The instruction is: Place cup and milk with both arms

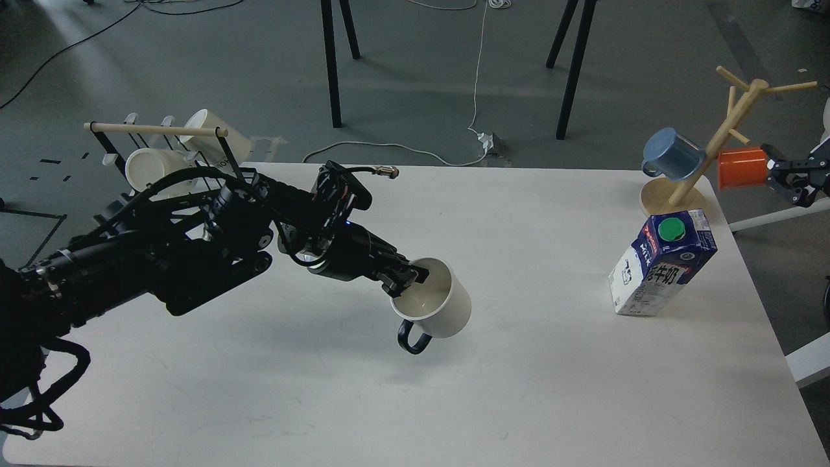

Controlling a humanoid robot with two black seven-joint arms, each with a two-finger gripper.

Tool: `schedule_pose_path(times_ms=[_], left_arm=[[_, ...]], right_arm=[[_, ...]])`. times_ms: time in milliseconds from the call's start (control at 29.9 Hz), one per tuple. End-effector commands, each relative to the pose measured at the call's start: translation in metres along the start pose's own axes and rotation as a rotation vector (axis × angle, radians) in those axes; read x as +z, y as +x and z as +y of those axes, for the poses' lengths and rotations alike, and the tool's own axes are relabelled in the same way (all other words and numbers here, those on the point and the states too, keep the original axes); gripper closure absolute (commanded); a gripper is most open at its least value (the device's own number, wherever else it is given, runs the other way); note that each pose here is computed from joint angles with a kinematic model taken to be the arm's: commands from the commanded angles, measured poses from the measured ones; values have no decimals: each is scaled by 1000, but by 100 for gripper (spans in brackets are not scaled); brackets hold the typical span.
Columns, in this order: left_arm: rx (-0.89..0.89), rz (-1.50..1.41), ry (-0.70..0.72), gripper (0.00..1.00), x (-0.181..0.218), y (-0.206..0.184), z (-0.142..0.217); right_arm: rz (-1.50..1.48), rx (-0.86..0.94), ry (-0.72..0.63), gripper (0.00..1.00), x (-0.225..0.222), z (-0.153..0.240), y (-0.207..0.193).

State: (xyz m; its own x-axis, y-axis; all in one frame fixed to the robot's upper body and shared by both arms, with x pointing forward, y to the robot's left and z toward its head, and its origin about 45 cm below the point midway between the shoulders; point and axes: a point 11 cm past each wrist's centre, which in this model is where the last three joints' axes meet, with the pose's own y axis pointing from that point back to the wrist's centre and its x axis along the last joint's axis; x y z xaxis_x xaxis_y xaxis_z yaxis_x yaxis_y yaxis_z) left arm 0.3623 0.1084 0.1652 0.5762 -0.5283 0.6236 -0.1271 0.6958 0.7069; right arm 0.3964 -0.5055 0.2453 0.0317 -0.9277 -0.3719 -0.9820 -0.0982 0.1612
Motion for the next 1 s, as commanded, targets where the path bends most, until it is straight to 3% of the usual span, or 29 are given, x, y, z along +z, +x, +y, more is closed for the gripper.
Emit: schedule_pose_path(times_ms=[0, 668, 768, 835, 868, 969], left_arm=[[-25, -8, -3, 96, 5, -5, -19], [-38, 61, 28, 65, -11, -27, -17], [-23, 79, 24, 47, -12, -24, -15], [26, 152, 7, 18, -16, -20, -8], [65, 207, -7, 8, -18, -16, -4], [191, 400, -23, 4, -39, -9, 18]], right_arm=[[-4, -7, 1, 1, 1, -2, -3], [-11, -3, -14, 1, 10, -1, -1], [-13, -4, -9, 1, 8, -1, -2], [-16, -7, -8, 1, 8, -2, -3], [-17, -11, -7, 1, 7, -3, -4], [-11, -15, -3, 1, 3, -2, -5]])
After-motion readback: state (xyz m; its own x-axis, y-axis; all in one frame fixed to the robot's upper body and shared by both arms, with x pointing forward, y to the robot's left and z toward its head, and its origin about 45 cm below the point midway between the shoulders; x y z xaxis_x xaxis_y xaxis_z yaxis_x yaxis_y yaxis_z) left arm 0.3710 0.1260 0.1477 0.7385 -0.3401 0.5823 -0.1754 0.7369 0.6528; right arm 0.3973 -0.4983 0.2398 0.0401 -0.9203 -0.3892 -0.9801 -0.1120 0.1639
